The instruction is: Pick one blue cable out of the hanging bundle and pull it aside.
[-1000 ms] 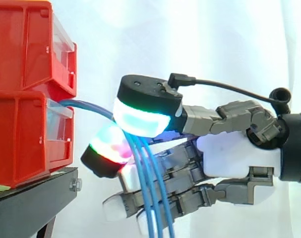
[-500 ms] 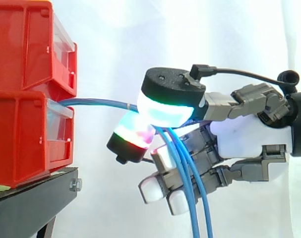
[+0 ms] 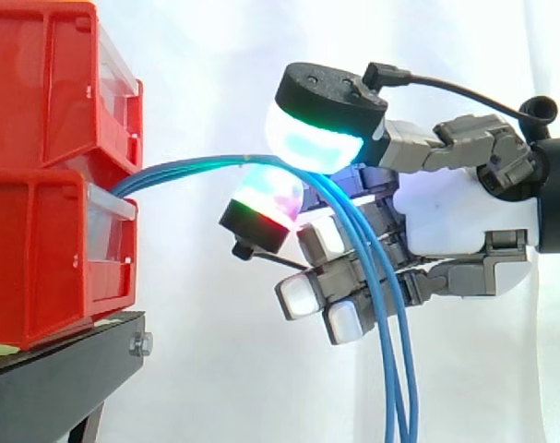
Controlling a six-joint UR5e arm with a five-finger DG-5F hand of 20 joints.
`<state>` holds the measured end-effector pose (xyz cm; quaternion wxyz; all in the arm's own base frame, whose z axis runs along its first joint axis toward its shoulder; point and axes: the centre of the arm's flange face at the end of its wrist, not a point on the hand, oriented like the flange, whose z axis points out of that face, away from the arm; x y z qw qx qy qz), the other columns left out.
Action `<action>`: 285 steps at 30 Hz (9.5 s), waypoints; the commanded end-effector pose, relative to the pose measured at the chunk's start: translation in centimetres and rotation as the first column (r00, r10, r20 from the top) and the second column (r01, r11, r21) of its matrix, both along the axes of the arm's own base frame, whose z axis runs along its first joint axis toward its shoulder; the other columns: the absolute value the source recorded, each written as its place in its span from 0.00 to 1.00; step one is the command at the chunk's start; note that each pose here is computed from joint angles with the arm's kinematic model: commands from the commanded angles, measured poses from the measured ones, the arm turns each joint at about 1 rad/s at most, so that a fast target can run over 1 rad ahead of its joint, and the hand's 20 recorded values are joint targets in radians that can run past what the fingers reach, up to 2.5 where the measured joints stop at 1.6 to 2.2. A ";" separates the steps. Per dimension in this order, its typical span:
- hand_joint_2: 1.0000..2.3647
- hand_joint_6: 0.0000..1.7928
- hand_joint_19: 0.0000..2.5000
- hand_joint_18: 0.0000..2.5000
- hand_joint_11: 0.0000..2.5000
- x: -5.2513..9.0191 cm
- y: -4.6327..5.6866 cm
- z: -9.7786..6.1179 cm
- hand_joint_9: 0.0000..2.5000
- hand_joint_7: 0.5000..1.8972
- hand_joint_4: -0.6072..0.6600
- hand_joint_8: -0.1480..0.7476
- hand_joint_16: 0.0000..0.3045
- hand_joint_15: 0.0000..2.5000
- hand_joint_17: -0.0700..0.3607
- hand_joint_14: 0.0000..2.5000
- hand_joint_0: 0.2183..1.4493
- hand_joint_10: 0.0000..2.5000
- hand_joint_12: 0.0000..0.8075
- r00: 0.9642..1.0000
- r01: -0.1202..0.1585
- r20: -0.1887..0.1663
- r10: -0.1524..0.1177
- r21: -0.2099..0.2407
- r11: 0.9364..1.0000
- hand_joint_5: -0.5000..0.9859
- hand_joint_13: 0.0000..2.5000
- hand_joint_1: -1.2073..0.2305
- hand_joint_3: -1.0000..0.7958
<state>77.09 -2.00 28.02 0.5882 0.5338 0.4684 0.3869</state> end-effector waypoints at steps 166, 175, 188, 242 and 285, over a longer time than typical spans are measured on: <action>0.00 0.49 0.23 0.45 0.26 -1.4 -1.5 2.8 0.47 0.50 0.58 0.57 0.20 0.22 0.48 0.01 0.17 0.01 0.50 0.999 0.014 -0.035 -0.015 -0.022 1.000 0.27 0.42 0.39 0.28; 0.00 0.49 0.26 0.42 0.27 -1.4 -1.5 2.7 0.46 0.52 0.58 0.54 0.18 0.23 0.44 0.01 0.24 0.01 0.47 0.999 0.014 -0.037 -0.015 -0.024 1.000 0.26 0.40 0.41 0.28; 0.01 0.51 0.25 0.42 0.28 -1.4 -1.5 2.8 0.45 0.56 0.60 0.53 0.16 0.23 0.42 0.01 0.30 0.01 0.44 0.999 0.016 -0.034 -0.017 -0.023 1.000 0.27 0.40 0.29 0.44; 0.01 0.50 0.15 0.28 0.14 -4.2 0.7 4.8 0.37 0.52 0.54 0.52 0.19 0.13 0.46 0.00 0.30 0.00 0.48 0.985 0.112 -0.132 -0.113 -0.012 0.994 0.29 0.27 0.29 0.50; 0.01 0.50 0.15 0.30 0.14 -4.1 1.0 4.7 0.38 0.53 0.54 0.52 0.19 0.14 0.46 0.01 0.30 0.00 0.48 0.986 0.110 -0.125 -0.111 -0.011 0.994 0.29 0.28 0.29 0.50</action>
